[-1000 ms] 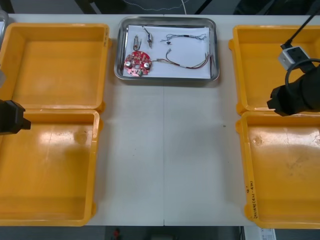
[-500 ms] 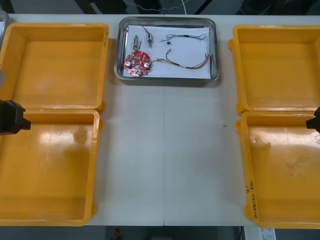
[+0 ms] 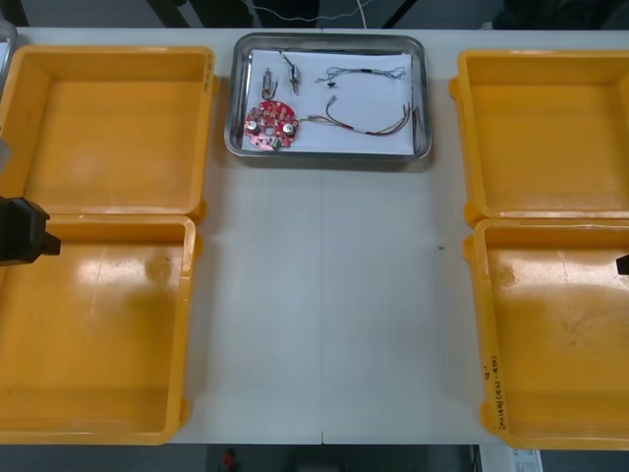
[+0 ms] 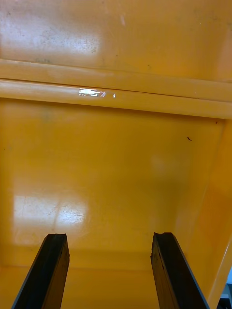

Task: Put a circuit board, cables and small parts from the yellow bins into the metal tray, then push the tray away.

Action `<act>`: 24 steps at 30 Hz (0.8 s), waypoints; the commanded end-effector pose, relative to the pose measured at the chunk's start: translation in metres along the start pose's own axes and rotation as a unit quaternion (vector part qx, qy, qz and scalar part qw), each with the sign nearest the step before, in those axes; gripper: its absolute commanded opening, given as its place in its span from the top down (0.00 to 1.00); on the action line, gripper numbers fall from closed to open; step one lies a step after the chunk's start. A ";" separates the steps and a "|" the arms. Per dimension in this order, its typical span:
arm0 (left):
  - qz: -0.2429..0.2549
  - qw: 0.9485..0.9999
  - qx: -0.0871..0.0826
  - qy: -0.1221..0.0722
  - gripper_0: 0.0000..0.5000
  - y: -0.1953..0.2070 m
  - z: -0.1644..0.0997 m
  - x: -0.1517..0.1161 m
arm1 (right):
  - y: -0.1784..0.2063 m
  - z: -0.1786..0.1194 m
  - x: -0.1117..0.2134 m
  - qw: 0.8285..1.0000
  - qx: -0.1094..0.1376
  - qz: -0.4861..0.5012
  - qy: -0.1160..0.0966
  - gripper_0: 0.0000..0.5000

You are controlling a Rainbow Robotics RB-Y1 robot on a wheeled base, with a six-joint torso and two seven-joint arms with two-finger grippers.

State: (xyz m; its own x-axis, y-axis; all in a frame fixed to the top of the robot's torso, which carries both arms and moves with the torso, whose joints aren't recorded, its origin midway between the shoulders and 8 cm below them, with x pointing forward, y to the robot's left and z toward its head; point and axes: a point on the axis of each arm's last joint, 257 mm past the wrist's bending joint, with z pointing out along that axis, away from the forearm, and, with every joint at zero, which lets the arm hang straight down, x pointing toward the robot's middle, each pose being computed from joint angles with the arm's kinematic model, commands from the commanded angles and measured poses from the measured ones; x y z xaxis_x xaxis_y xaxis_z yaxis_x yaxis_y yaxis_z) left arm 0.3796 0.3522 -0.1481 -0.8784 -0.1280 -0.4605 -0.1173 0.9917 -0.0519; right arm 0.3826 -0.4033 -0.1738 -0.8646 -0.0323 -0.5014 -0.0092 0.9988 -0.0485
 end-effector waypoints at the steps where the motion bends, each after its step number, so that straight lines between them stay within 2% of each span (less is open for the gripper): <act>1: 0.045 0.999 -0.020 -0.014 0.00 0.014 -0.014 -0.005 | -0.019 -0.015 -0.001 0.999 0.026 0.023 -0.011 0.00; 24: 0.045 0.999 -0.020 -0.014 0.00 0.014 -0.014 -0.005 | -0.020 -0.015 -0.001 0.999 0.026 0.023 -0.012 0.00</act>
State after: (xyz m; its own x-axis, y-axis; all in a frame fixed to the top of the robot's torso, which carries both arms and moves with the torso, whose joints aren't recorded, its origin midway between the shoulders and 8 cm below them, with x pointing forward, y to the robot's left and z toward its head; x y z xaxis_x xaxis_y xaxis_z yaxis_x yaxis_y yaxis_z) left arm 0.3795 0.3522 -0.1481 -0.8784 -0.1280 -0.4605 -0.1173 0.9917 -0.0519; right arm 0.3811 -0.4052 -0.1745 -0.8655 -0.0260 -0.5002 -0.0027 0.9989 -0.0473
